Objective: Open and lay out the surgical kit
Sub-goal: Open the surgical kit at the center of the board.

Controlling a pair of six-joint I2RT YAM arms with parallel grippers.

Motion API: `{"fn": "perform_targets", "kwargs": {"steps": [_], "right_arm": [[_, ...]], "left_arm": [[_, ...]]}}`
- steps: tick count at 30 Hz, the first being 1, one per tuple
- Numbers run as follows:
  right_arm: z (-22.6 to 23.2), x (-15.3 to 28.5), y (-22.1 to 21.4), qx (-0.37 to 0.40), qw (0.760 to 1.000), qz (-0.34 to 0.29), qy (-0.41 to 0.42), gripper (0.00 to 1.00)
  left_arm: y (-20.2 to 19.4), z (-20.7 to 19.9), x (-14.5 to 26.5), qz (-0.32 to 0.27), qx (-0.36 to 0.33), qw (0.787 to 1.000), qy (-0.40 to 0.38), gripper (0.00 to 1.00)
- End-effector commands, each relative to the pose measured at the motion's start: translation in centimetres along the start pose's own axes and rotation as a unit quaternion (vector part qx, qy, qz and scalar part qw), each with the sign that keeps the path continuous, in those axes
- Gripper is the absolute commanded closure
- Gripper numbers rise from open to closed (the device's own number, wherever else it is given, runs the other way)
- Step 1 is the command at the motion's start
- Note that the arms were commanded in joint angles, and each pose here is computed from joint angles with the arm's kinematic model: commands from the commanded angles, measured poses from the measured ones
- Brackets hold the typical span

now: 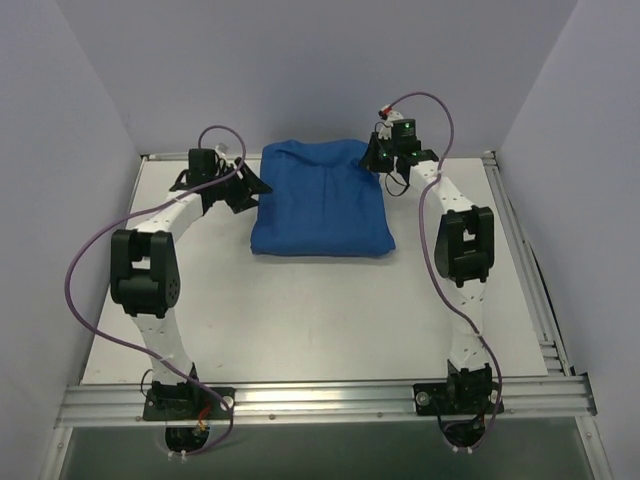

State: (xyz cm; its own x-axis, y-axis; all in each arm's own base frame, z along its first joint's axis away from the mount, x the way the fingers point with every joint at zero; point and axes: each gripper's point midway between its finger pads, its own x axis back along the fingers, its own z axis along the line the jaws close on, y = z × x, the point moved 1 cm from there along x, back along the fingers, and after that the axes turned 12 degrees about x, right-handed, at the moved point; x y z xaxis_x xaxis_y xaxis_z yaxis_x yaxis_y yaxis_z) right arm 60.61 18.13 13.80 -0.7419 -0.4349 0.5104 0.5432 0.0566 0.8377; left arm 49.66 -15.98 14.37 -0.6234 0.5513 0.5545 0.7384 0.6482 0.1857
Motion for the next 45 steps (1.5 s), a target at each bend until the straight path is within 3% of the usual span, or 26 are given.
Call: {"fn": "perform_targets", "kwargs": {"steps": [1,2,4,8,18,23,26,33,36,39,42,43,45], "right_arm": [[6.2,7.3,6.4,0.011,0.997,-0.072,0.038,1.0],[6.2,7.3,3.3,-0.003,0.999,-0.043,0.033,1.0],[8.1,10.6,4.7,-0.012,0.996,-0.075,0.052,1.0],[9.3,14.8,0.5,-0.05,0.996,-0.042,0.054,1.0],[12.4,27.6,-14.6,-0.146,0.985,0.083,0.041,1.0],[14.9,32.1,-23.2,-0.214,0.963,0.156,0.058,1.0],[16.5,34.7,-25.5,-0.232,0.957,0.148,0.089,0.99],[16.5,37.2,-29.1,-0.236,0.946,0.207,0.076,0.96],[15.9,37.9,-32.4,-0.195,0.935,0.29,0.061,0.88],[15.2,37.7,-33.4,-0.159,0.931,0.324,0.046,0.82],[15.6,37.2,-32.7,-0.146,0.931,0.331,0.049,0.57],[15.8,36.9,-31.2,-0.138,0.936,0.319,0.054,0.44],[15.0,35.8,-29.2,-0.108,0.946,0.304,0.028,0.31]], "left_arm": [[1.3,-5.8,4.8,-0.057,-0.029,0.996,-0.065,0.3],[1.1,-5.9,5.4,-0.06,-0.026,0.996,-0.061,0.3],[0.8,-6.6,7.3,-0.071,-0.023,0.995,-0.064,0.3],[-0.2,-8.0,10.9,-0.089,-0.028,0.993,-0.072,0.3],[-3.9,-10.6,20.2,-0.135,-0.06,0.983,-0.11,0.28],[-5.7,-9.4,22.1,-0.138,-0.07,0.982,-0.104,0.27],[-6.8,-8.2,22.2,-0.135,-0.069,0.983,-0.103,0.25],[-8.2,-5.2,20.8,-0.106,-0.065,0.989,-0.082,0.25],[-8.4,-4.1,20.2,-0.1,-0.068,0.99,-0.067,0.25],[-8.7,-3.5,19.5,-0.084,-0.069,0.992,-0.061,0.2],[-8.8,-3.8,18.7,-0.068,-0.077,0.992,-0.067,0.11],[-9.1,-3.9,18.4,-0.056,-0.085,0.992,-0.069,0.1],[-9.1,-4.7,17.7,-0.039,-0.099,0.991,-0.075,0.1]]}}
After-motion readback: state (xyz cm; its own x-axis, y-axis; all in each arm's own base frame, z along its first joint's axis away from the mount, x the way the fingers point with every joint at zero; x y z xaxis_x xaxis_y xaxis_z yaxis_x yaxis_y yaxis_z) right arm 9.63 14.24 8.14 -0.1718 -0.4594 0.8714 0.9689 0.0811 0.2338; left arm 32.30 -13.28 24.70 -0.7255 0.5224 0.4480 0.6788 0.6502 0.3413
